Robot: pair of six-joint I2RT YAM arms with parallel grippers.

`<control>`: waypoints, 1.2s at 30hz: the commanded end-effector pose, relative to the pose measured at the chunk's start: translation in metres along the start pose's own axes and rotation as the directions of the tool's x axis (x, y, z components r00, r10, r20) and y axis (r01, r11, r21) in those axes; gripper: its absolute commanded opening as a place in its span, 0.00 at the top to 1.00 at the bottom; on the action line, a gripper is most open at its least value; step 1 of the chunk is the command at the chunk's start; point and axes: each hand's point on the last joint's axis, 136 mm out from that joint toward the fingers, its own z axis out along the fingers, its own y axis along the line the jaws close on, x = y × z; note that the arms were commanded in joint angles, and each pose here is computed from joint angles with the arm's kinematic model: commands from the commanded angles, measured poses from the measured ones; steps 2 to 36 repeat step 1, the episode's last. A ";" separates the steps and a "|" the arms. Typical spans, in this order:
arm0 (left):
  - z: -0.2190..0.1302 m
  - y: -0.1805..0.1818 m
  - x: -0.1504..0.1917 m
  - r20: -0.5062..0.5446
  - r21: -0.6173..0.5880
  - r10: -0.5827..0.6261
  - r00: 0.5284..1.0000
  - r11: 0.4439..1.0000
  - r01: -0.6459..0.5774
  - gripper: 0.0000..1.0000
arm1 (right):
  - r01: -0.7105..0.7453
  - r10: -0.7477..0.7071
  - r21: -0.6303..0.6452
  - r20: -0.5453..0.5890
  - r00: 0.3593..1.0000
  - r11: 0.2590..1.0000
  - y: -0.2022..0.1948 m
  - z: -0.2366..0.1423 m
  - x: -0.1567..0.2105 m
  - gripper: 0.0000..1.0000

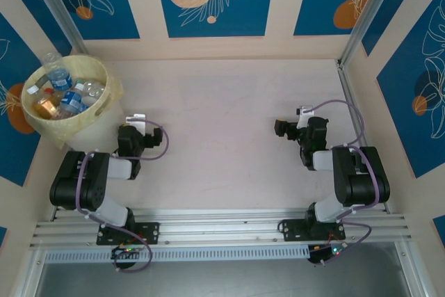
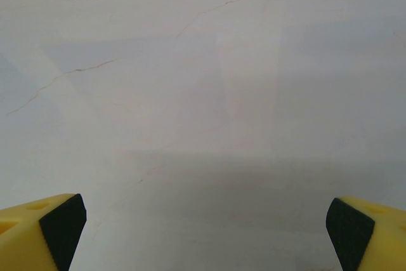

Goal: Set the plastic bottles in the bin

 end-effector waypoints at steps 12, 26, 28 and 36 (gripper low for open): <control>0.002 0.012 -0.018 0.047 -0.066 -0.008 0.999 0.998 0.011 0.00 | 0.026 -0.026 -0.007 0.047 0.999 1.000 0.002 0.000 -0.016 0.01; 0.002 0.012 -0.018 0.047 -0.066 -0.008 0.999 0.998 0.011 0.00 | 0.026 -0.026 -0.007 0.047 0.999 1.000 0.002 0.000 -0.016 0.01; 0.002 0.012 -0.018 0.047 -0.066 -0.008 0.999 0.998 0.011 0.00 | 0.026 -0.026 -0.007 0.047 0.999 1.000 0.002 0.000 -0.016 0.01; 0.002 0.012 -0.018 0.047 -0.066 -0.008 0.999 0.998 0.011 0.00 | 0.026 -0.026 -0.007 0.047 0.999 1.000 0.002 0.000 -0.016 0.01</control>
